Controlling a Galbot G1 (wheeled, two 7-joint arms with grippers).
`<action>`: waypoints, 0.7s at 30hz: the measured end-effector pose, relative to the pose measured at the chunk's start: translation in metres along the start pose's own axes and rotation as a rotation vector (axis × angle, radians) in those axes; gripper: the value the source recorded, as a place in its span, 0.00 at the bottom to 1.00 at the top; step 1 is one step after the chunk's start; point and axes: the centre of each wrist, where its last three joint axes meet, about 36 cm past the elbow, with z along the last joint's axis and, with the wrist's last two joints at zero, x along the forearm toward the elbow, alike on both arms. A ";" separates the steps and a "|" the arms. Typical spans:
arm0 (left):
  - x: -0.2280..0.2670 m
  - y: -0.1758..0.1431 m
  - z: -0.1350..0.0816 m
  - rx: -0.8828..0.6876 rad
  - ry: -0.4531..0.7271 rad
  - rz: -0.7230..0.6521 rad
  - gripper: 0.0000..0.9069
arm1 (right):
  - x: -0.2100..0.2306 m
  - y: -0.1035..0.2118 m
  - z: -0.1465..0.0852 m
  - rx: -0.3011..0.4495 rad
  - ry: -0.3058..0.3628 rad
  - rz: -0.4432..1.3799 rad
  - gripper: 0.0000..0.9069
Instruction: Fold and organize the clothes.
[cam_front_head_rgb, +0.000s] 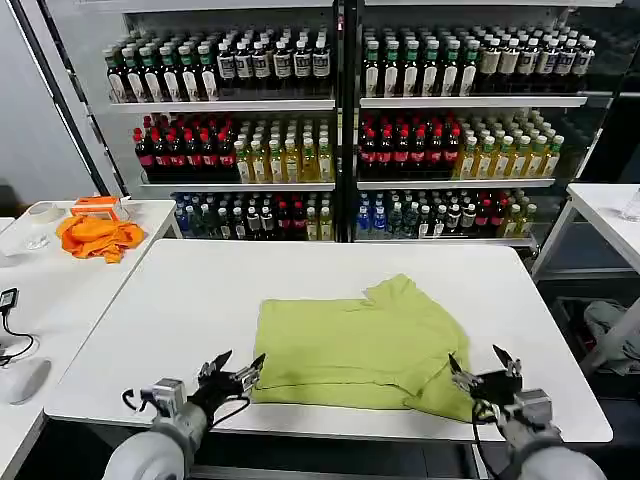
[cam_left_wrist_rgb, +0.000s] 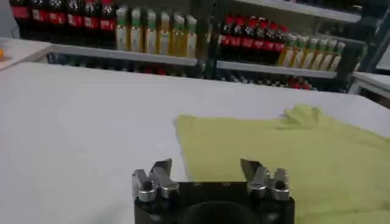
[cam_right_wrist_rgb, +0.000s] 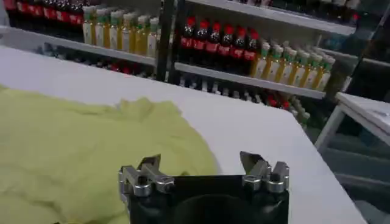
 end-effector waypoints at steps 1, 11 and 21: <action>-0.007 0.000 -0.001 -0.003 -0.004 -0.005 1.00 | -0.011 0.000 -0.003 -0.009 0.001 -0.004 1.00; -0.081 -0.005 -0.017 -0.032 -0.025 -0.039 1.00 | -0.102 0.005 -0.028 -0.087 0.025 -0.026 1.00; -0.147 -0.020 -0.029 -0.080 -0.008 -0.084 1.00 | -0.172 0.018 -0.048 -0.116 0.069 -0.055 1.00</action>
